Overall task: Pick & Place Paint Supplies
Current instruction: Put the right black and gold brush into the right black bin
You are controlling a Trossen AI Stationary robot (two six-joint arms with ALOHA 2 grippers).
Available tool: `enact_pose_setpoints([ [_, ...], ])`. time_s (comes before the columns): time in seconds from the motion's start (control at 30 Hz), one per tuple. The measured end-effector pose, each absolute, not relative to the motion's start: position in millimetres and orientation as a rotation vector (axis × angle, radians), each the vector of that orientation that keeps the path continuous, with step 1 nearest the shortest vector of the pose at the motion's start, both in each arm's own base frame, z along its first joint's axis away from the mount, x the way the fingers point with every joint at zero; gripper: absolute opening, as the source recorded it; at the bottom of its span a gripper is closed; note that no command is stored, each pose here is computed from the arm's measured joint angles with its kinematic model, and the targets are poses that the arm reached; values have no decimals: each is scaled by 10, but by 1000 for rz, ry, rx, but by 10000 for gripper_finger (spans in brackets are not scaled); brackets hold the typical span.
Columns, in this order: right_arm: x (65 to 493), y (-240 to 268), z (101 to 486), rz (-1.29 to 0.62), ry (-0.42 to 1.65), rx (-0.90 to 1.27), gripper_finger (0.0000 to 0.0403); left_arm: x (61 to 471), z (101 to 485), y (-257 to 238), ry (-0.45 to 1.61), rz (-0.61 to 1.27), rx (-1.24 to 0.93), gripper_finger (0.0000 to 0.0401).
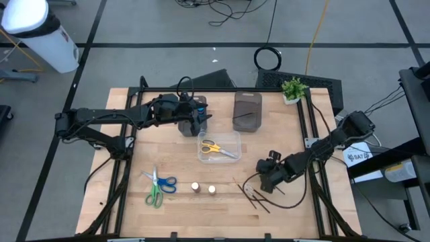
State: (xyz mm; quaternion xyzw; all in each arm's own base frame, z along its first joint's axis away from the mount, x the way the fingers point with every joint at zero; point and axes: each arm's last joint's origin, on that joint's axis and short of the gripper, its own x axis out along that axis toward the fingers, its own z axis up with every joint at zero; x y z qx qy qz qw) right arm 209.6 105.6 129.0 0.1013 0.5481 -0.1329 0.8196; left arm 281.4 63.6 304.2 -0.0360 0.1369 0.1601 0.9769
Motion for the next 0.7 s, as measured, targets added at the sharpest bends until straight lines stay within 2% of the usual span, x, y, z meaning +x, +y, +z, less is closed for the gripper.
enact_pose_setpoints([
  [0.2,2088,1013,1259,-278,1185,229,141,2812,3035,636,284,323,-73,244],
  [0.47,2090,931,1337,-275,1133,137,99,2813,3033,636,284,323,-78,244],
  [0.7,2080,932,1418,-269,1102,177,63,2812,3034,636,284,323,-76,244],
])
